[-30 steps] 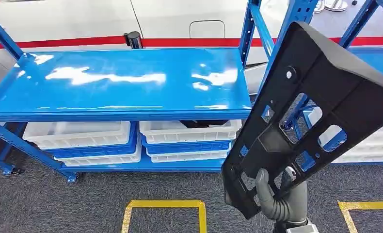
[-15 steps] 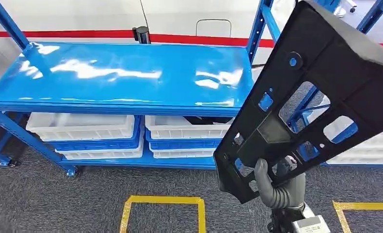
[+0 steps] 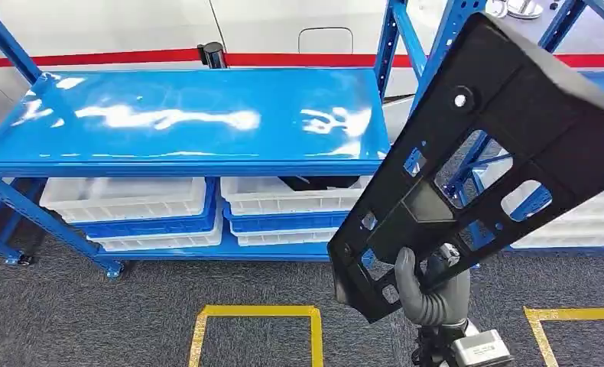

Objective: Take the parts from the cabinet and place them on the table.

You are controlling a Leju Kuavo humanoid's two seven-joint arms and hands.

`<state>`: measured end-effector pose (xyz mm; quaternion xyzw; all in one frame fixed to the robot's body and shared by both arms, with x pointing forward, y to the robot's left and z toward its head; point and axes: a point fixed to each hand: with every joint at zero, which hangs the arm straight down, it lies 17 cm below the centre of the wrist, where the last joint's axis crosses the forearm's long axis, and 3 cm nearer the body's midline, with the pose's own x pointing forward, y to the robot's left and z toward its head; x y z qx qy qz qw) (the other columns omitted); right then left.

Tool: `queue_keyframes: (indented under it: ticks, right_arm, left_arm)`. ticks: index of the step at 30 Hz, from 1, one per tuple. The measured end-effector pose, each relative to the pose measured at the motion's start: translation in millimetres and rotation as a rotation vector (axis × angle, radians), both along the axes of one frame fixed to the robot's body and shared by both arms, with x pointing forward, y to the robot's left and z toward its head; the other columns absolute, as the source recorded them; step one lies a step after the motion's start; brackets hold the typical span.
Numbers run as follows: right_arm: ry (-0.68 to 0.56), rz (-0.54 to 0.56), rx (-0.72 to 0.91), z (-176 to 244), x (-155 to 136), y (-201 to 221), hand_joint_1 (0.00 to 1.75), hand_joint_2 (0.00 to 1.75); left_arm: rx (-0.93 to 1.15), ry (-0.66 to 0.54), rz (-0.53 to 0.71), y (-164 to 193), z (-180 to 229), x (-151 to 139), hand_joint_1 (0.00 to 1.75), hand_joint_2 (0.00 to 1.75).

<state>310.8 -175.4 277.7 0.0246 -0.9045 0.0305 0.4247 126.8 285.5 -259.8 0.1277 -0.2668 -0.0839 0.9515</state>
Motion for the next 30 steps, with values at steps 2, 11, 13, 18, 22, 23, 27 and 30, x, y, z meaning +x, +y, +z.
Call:
queue_keyframes:
  ticks: [2, 11, 13, 18, 22, 23, 27, 30]
  right_arm:
    - [-0.002, -0.005, 0.013, -0.1, -0.1, 0.3, 1.75, 1.75]
    - [0.006, -0.024, 0.008, -2.6, 3.0, -1.4, 1.75, 1.75]
    - [0.017, -0.026, 0.001, -6.9, 1.2, -1.2, 1.75, 1.75]
    - [0.023, -0.017, -0.024, -11.2, 0.7, 3.9, 1.75, 1.75]
    - [0.04, -0.019, -0.032, -14.1, 2.6, 4.4, 1.75, 1.75]
    - [0.042, -0.019, -0.032, -14.0, 3.3, 4.5, 1.75, 1.75]
    - [0.047, -0.013, -0.042, -14.9, 4.9, 6.3, 1.75, 1.75]
    - [0.038, -0.01, -0.044, -11.7, 7.4, 7.3, 1.75, 1.75]
  left_arm:
    - [0.002, 0.02, -0.007, 2.1, -2.1, -6.2, 0.0, 1.75]
    - [-0.026, -0.009, -0.013, -4.9, 0.2, -2.2, 0.0, 1.75]
    - [-0.042, -0.023, -0.02, -13.4, 1.7, 0.9, 0.0, 1.75]
    - [-0.063, -0.022, -0.02, -25.2, 2.1, 1.0, 0.0, 1.75]
    - [-0.084, -0.034, -0.03, -38.1, 3.9, 3.3, 0.0, 1.75]
    - [-0.087, -0.034, -0.035, -40.8, 4.1, 3.7, 0.0, 1.75]
    - [-0.094, -0.027, -0.016, -44.5, 3.9, 3.4, 0.0, 1.75]
    - [-0.098, -0.032, 0.003, -43.7, 4.4, 4.9, 0.0, 1.75]
